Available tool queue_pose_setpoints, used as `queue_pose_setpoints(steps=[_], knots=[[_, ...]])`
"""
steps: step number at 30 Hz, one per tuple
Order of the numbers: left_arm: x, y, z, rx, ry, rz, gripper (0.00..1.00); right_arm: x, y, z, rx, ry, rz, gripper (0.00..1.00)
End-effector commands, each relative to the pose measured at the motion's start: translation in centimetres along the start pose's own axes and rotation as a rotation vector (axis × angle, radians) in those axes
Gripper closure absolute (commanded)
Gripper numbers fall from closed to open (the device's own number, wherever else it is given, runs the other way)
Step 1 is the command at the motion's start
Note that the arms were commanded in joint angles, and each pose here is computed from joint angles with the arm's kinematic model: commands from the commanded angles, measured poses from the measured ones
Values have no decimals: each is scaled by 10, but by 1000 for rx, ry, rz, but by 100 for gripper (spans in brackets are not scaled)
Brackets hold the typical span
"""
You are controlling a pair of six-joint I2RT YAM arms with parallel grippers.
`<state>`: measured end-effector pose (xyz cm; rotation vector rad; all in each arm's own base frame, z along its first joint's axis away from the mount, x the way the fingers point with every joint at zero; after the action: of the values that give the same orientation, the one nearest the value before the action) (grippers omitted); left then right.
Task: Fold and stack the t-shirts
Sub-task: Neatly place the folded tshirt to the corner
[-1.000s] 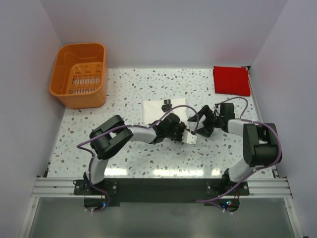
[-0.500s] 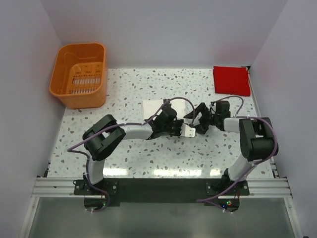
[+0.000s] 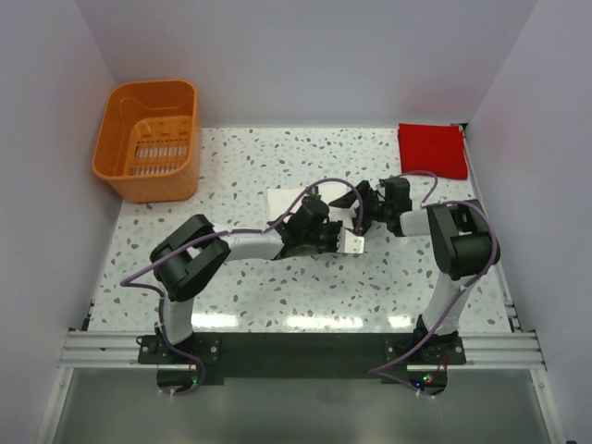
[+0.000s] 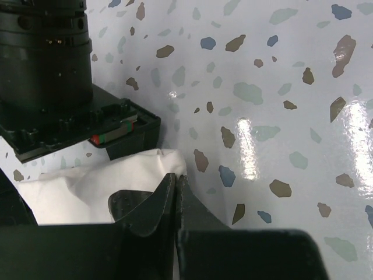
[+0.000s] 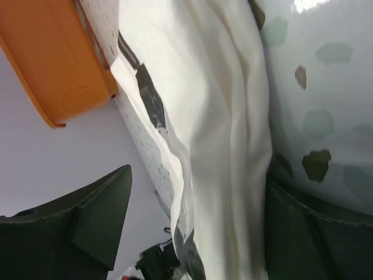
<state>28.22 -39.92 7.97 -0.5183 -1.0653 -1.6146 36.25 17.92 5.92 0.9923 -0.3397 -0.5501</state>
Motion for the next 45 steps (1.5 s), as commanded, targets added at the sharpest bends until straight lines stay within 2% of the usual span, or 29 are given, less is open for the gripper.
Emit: queue_pose_setpoints(steps=[1, 6, 9, 12, 13, 15, 16, 18, 20, 21, 24, 25, 29, 33, 35, 38, 45], knots=[[24, 13, 15, 22, -70, 2, 100, 15, -32, -21, -137, -110, -24, 18], [19, 18, 15, 32, -64, 15, 100, 10, -34, -32, -150, -83, -35, 26], [17, 20, 15, 33, -61, 13, 100, 5, -42, -34, -206, -63, -33, 36], [15, 23, 15, 33, -53, 15, 100, 11, -40, -33, -223, -87, 8, 63], [17, 26, 16, 35, -51, 20, 95, 12, -42, -31, -248, -80, 63, 82], [21, 33, 22, 49, -48, 41, 81, 26, -23, -29, -266, -97, 166, 96], [17, 31, 26, 34, -20, 58, 65, 32, -19, -25, -284, -92, 283, 100], [13, 34, 33, 33, 7, 86, 42, 51, -5, -15, -367, -136, 394, 100], [6, 36, 46, 44, 39, 138, 32, 63, -1, -7, -419, -145, 513, 100], [3, 35, 51, 46, 47, 182, 30, 72, 6, -3, -454, -155, 546, 100], [-4, 38, 71, 56, 75, 275, 5, 92, 22, 4, -496, -172, 684, 100], [0, 42, 78, 70, 70, 289, 0, 98, 25, 5, -509, -173, 746, 100], [-6, 51, 95, 99, 102, 365, 0, 140, 56, 13, -555, -251, 902, 100], [-14, 51, 105, 95, 141, 404, 0, 177, 63, 23, -609, -256, 992, 100], [-19, 49, 109, 80, 158, 397, 0, 197, 57, 27, -637, -266, 996, 100], [-26, 49, 111, 88, 172, 416, 0, 232, 72, 36, -647, -319, 1029, 100], [-43, 57, 108, 124, 210, 455, 0, 281, 96, 55, -678, -397, 1152, 100]])
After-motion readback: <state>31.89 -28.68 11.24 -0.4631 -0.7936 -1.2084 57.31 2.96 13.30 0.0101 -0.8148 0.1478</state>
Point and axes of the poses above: each gripper's point midway between its finger pads, its own z axis back along the fingers, its own y axis along the line the jaws close on, x = y × z, the point moved 3 cm from there along z, back along the fingers, and after that the axes turned 4 degrees about z, right-handed, at the moved point
